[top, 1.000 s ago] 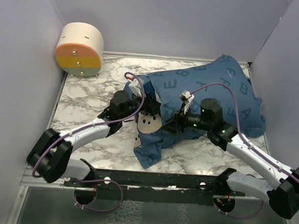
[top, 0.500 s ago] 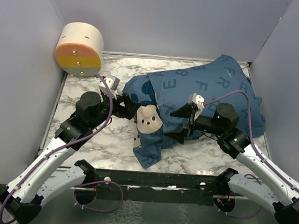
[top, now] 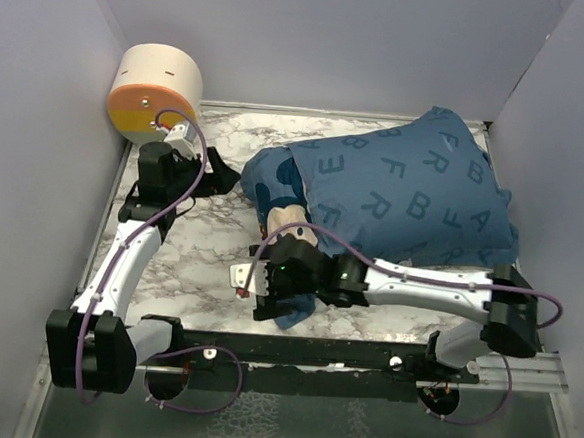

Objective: Put the pillow into the pillowcase
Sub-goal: Turn over the pillow at the center of the board.

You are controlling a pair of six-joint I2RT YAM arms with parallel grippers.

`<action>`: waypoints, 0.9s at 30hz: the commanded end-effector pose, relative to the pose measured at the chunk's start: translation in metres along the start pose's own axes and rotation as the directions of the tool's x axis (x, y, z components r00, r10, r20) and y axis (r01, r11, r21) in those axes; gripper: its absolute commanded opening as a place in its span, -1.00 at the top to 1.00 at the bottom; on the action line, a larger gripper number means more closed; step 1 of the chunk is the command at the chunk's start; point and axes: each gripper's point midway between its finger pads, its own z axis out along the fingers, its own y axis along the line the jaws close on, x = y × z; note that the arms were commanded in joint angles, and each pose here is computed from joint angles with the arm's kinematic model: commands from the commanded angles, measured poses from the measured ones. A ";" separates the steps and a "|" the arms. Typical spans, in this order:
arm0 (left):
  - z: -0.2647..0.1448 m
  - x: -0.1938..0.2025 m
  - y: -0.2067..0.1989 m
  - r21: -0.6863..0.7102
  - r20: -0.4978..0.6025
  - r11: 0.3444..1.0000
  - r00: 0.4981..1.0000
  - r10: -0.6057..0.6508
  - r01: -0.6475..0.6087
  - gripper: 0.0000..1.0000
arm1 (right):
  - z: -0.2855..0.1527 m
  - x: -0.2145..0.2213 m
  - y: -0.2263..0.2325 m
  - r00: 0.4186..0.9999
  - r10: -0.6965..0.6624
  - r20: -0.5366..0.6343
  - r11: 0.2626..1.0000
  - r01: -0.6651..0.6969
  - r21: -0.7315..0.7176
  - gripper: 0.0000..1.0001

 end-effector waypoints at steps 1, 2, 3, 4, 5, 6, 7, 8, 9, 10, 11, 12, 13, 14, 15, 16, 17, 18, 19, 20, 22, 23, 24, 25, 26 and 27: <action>-0.024 -0.009 0.025 -0.159 0.129 0.976 0.977 0.171 -0.150 -0.66 | -0.007 0.096 -0.038 0.882 -0.026 -0.471 0.958 0.157 0.241 -1.00; -0.030 -0.006 0.032 -0.195 0.151 0.967 0.969 0.197 -0.166 -0.68 | -0.008 0.106 -0.039 0.863 -0.015 -0.504 0.950 0.169 0.261 -1.00; -0.036 -0.001 0.038 -0.221 0.169 0.959 0.961 0.218 -0.179 -0.70 | -0.008 0.114 -0.039 0.850 -0.006 -0.527 0.944 0.178 0.277 -1.00; -0.040 0.002 0.043 -0.244 0.182 0.951 0.955 0.235 -0.188 -0.72 | -0.008 0.121 -0.038 0.841 0.003 -0.541 0.941 0.181 0.287 -1.00; -0.046 0.001 0.043 -0.256 0.192 0.946 0.949 0.251 -0.198 -0.72 | -0.011 0.130 -0.043 0.818 0.018 -0.574 0.923 0.207 0.324 -1.00; -0.050 -0.001 0.042 -0.262 0.200 0.943 0.944 0.263 -0.207 -0.72 | -0.012 0.139 -0.045 0.800 0.030 -0.599 0.912 0.224 0.344 -1.00; -0.055 -0.003 0.039 -0.263 0.224 0.942 0.936 0.271 -0.209 -0.72 | -0.012 0.148 -0.048 0.785 0.045 -0.618 0.900 0.237 0.366 -1.00; -0.057 -0.003 0.039 -0.262 0.237 0.942 0.933 0.271 -0.207 -0.72 | -0.010 0.156 -0.050 0.771 0.064 -0.634 0.890 0.244 0.387 -0.97; -0.062 -0.006 0.036 -0.262 0.257 0.942 0.925 0.279 -0.211 -0.72 | -0.007 0.166 -0.055 0.757 0.092 -0.647 0.878 0.245 0.411 -0.87; -0.066 -0.007 0.036 -0.268 0.269 0.940 0.920 0.285 -0.213 -0.72 | -0.007 0.173 -0.060 0.749 0.123 -0.651 0.866 0.240 0.440 -0.69; -0.070 -0.009 0.037 -0.284 0.285 0.935 0.912 0.294 -0.213 -0.72 | -0.008 0.178 -0.067 0.745 0.158 -0.648 0.852 0.228 0.471 -0.38; -0.076 -0.012 0.040 -0.313 0.299 0.926 0.904 0.305 -0.210 -0.71 | -0.009 0.180 -0.074 0.750 0.190 -0.634 0.838 0.213 0.503 0.14; -0.082 -0.015 0.040 -0.331 0.318 0.920 0.894 0.316 -0.207 -0.71 | -0.012 0.179 -0.083 0.759 0.222 -0.613 0.821 0.193 0.537 0.51; -0.087 -0.018 0.041 -0.350 0.337 0.915 0.884 0.324 -0.202 -0.71 | -0.014 0.172 -0.092 0.778 0.248 -0.577 0.807 0.163 0.567 0.77; -0.093 -0.021 0.042 -0.368 0.354 0.909 0.875 0.330 -0.194 -0.71 | -0.016 0.159 -0.102 0.806 0.266 -0.528 0.791 0.131 0.598 0.92; -0.098 -0.025 0.043 -0.386 0.372 0.903 0.865 0.337 -0.186 -0.71 | -0.018 0.137 -0.115 0.846 0.276 -0.456 0.772 0.087 0.630 0.98; -0.103 -0.028 0.045 -0.407 0.388 0.897 0.855 0.343 -0.175 -0.71 | -0.021 0.109 -0.131 0.889 0.279 -0.363 0.746 0.038 0.665 0.98; -0.107 -0.031 0.047 -0.424 0.400 0.890 0.848 0.348 -0.165 -0.71 | -0.028 0.067 -0.154 0.936 0.265 -0.232 0.714 -0.028 0.700 0.99; -0.112 -0.034 0.048 -0.442 0.410 0.884 0.841 0.351 -0.154 -0.71 | -0.034 0.028 -0.173 0.965 0.236 -0.112 0.697 -0.088 0.711 0.98; -0.117 -0.036 0.050 -0.459 0.423 0.877 0.833 0.356 -0.142 -0.70 | -0.047 -0.013 -0.196 0.979 0.206 0.003 0.671 -0.143 0.727 0.99; -0.127 -0.040 0.053 -0.492 0.448 0.863 0.816 0.366 -0.117 -0.71 | -0.065 -0.095 -0.235 0.974 0.127 0.186 0.660 -0.223 0.718 0.99; -0.133 -0.043 0.054 -0.507 0.463 0.856 0.804 0.374 -0.106 -0.71 | -0.077 -0.134 -0.254 0.961 0.092 0.259 0.655 -0.254 0.711 0.99; -0.139 -0.045 0.056 -0.521 0.479 0.849 0.791 0.381 -0.094 -0.71 | -0.088 -0.172 -0.270 0.942 0.052 0.331 0.657 -0.282 0.699 0.99; -0.144 -0.047 0.056 -0.531 0.494 0.843 0.778 0.388 -0.084 -0.71 | -0.108 -0.214 -0.283 0.911 0.002 0.413 0.658 -0.313 0.685 0.99; -0.149 -0.048 0.056 -0.537 0.508 0.840 0.766 0.394 -0.076 -0.70 | -0.125 -0.249 -0.293 0.875 -0.051 0.481 0.654 -0.334 0.678 0.99; -0.153 -0.049 0.056 -0.541 0.522 0.838 0.753 0.400 -0.070 -0.70 | -0.145 -0.278 -0.297 0.834 -0.115 0.539 0.641 -0.352 0.682 0.99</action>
